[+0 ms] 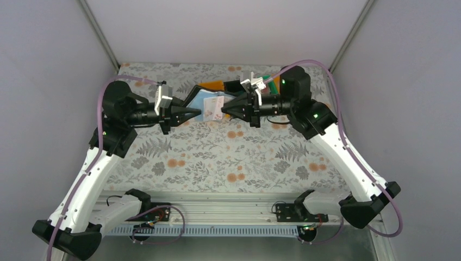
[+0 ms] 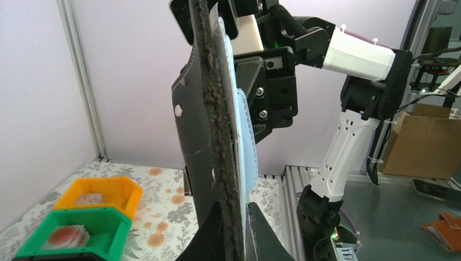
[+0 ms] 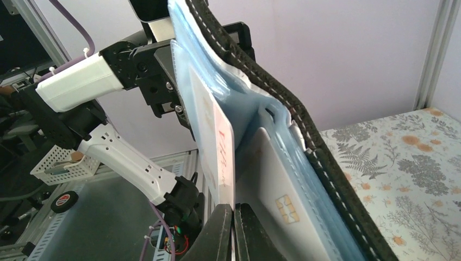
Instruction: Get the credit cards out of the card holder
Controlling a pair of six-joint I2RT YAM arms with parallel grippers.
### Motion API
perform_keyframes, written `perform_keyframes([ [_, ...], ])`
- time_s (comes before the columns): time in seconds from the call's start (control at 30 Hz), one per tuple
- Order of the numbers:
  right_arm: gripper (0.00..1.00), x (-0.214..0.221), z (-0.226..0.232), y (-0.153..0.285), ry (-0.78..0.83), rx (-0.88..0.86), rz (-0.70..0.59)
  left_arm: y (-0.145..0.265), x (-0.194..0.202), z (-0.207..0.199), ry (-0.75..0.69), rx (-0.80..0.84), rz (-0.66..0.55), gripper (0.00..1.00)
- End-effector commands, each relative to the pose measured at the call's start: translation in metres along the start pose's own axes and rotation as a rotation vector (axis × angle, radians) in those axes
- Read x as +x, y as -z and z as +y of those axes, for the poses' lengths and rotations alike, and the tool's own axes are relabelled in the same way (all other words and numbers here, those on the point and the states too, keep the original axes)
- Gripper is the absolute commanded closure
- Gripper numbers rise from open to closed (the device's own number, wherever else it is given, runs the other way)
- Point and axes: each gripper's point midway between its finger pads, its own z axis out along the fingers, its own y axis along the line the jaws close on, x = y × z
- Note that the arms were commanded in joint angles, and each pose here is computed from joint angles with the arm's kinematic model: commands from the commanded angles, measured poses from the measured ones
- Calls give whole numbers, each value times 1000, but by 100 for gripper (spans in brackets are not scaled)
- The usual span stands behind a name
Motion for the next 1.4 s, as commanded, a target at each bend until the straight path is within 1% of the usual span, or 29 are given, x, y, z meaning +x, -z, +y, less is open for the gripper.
perform_keyframes([
  [0.0,96,-19,5,1,49,-28,-38,1,-6,-8,-12,30,-17,98],
  [0.07,96,-15,2,-1,39,-26,-31,1,-6,-8,-14,33,-18,98],
  [0.17,96,-16,5,-6,22,-86,-29,0,0,-6,1,35,-12,97],
  [0.2,96,-17,6,-8,18,-102,-30,-1,2,-5,12,37,-11,95],
  [0.23,96,-19,8,-9,21,-119,-32,-2,3,-5,21,42,-12,89],
  [0.33,96,-21,10,-11,31,-139,-36,-2,1,-5,27,49,-18,82],
  [0.43,96,-23,11,-10,37,-140,-39,-2,0,-6,11,55,-14,71],
  [0.47,96,-23,12,-11,35,-141,-37,-2,0,-7,7,60,-11,70],
  [0.5,96,-24,11,-11,34,-140,-38,-2,0,-8,6,60,-9,71],
  [0.53,96,-23,11,-12,34,-141,-36,-2,1,-7,7,58,-9,79],
  [0.57,96,-23,11,-13,32,-140,-34,-2,1,-7,7,55,-8,90],
  [0.6,96,-22,10,-14,27,-139,-29,-2,1,-7,7,51,-9,97],
  [0.73,96,-18,10,-18,15,-150,-21,-2,-1,-5,14,41,-15,98],
  [0.8,87,-13,9,-19,6,-154,-21,-2,-4,-5,12,42,-22,98],
  [0.9,80,-7,9,-20,-9,-163,-28,-1,-10,-6,4,44,-32,98],
  [1.0,79,-3,8,-22,-23,-173,-33,-1,-13,-8,-1,49,-36,98],
  [1.17,81,10,6,-26,-45,-178,-15,-2,-16,-5,2,47,-43,98],
  [1.2,83,12,6,-26,-49,-179,-12,-2,-16,-5,4,47,-43,98],
  [1.3,95,9,10,-22,-33,-175,-18,-2,-14,-5,11,44,-39,98],
  [1.37,96,4,13,-17,-8,-148,-32,-2,-12,-2,20,34,-35,98],
])
